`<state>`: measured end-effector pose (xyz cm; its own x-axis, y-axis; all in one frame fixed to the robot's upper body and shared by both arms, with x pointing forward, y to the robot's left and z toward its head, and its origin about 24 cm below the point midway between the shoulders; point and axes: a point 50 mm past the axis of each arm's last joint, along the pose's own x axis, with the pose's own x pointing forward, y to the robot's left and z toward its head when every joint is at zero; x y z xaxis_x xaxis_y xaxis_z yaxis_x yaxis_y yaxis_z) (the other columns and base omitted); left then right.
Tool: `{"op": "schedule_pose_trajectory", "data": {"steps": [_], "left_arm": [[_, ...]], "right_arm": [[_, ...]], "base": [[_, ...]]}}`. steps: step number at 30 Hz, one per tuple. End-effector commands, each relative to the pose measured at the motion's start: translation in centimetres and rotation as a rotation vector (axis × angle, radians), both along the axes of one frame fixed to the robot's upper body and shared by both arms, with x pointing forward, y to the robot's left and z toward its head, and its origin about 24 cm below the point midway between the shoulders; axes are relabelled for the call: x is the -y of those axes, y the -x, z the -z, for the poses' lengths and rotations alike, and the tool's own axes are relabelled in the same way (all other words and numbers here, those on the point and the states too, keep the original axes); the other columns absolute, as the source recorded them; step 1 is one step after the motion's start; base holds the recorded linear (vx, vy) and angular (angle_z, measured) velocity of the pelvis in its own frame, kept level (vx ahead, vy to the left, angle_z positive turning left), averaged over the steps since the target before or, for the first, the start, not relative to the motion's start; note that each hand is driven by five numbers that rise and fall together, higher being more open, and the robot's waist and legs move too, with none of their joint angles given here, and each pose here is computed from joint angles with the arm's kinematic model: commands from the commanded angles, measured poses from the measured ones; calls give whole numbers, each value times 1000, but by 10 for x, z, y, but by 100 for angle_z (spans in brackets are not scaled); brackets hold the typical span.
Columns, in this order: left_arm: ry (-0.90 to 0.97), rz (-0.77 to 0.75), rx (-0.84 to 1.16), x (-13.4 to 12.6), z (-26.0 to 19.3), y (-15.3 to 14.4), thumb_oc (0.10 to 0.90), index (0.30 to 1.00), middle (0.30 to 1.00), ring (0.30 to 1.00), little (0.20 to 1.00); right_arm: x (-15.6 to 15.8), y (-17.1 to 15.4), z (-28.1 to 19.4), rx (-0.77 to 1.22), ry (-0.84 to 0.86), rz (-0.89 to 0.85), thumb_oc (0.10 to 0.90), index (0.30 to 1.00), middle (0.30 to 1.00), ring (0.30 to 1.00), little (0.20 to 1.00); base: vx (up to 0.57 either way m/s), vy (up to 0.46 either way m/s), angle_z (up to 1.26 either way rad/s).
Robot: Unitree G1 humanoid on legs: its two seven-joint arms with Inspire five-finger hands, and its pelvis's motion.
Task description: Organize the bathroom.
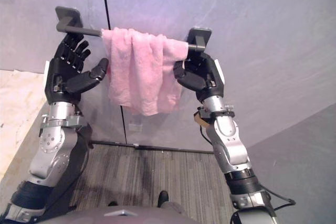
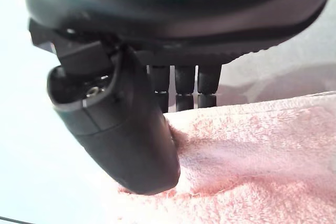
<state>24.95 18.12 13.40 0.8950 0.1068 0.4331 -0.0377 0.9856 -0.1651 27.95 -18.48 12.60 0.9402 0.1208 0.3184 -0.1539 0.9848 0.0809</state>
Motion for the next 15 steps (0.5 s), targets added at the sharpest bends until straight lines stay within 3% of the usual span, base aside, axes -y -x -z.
{"op": "schedule_pose_trajectory", "data": {"steps": [1, 13, 15], "left_arm": [[-11, 30, 314, 4, -53, 3, 800, 900, 900, 900, 900], [-41, 18, 307, 8, -52, -6, 800, 900, 900, 900, 900], [-44, 24, 298, 9, -52, -8, 745, 818, 818, 818, 818]], "right_arm": [[6, 11, 14, -18, 111, -1, 400, 300, 300, 300, 300], [4, 12, 21, -42, 103, -21, 400, 300, 300, 300, 300], [3, 12, 22, -44, 101, -25, 400, 300, 300, 300, 300]], "base": [[0, 0, 0], [3, 0, 0], [19, -4, -5]]}}
